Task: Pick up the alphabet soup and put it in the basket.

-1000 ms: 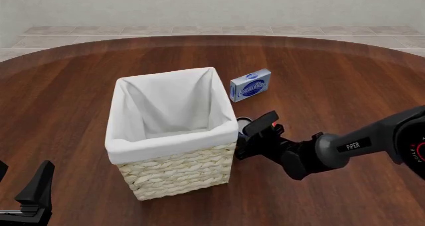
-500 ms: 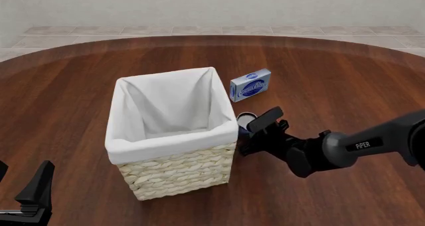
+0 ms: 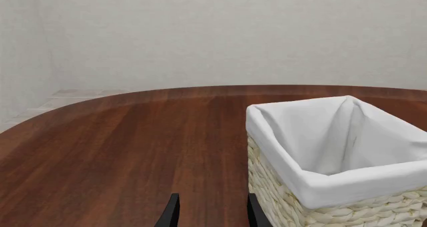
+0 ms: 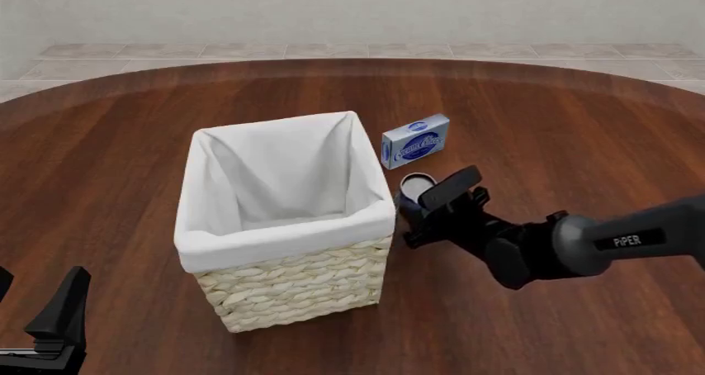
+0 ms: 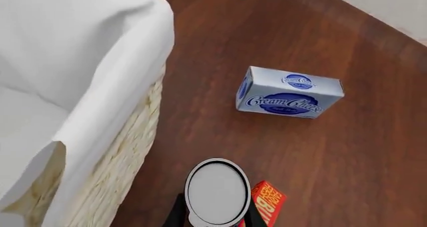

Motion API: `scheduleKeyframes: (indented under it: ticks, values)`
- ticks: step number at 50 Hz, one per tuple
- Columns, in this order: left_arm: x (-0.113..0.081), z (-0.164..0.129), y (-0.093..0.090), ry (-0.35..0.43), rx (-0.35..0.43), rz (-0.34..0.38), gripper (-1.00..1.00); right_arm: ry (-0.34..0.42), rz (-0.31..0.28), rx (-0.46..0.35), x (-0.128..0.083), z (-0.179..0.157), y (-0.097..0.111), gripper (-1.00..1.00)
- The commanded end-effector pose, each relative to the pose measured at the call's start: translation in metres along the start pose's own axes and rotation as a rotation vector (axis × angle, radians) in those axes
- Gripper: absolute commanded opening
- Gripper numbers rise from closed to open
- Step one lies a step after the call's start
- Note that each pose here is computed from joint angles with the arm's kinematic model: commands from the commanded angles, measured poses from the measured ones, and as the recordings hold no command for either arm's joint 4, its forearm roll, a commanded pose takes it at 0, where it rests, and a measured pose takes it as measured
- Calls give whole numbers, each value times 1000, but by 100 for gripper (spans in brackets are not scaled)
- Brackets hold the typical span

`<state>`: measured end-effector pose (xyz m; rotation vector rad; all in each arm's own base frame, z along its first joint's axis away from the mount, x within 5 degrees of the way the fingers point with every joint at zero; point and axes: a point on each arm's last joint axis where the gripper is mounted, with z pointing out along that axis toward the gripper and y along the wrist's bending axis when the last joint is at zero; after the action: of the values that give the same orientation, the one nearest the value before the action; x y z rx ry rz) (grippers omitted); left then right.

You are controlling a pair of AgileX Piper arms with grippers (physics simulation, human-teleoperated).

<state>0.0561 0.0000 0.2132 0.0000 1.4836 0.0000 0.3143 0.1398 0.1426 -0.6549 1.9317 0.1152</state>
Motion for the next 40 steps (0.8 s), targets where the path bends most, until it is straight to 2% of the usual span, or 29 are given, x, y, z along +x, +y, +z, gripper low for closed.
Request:
scheduleKeyframes:
  ticks: [1,9,27,40]
  values:
    - [0,0,0,0,0,0,100,-37,8,10,-11,-6,-3,-100]
    - [0,0,0,0,0,0,100,-69,-18,19,-20,-15,-5,-100]
    - [0,0,0,0,0,0,100,-119,-34,40,-36,-27,-12,-100]
    - [0,0,0,0,0,0,100,-176,-54,89,-57,-43,-28,-100]
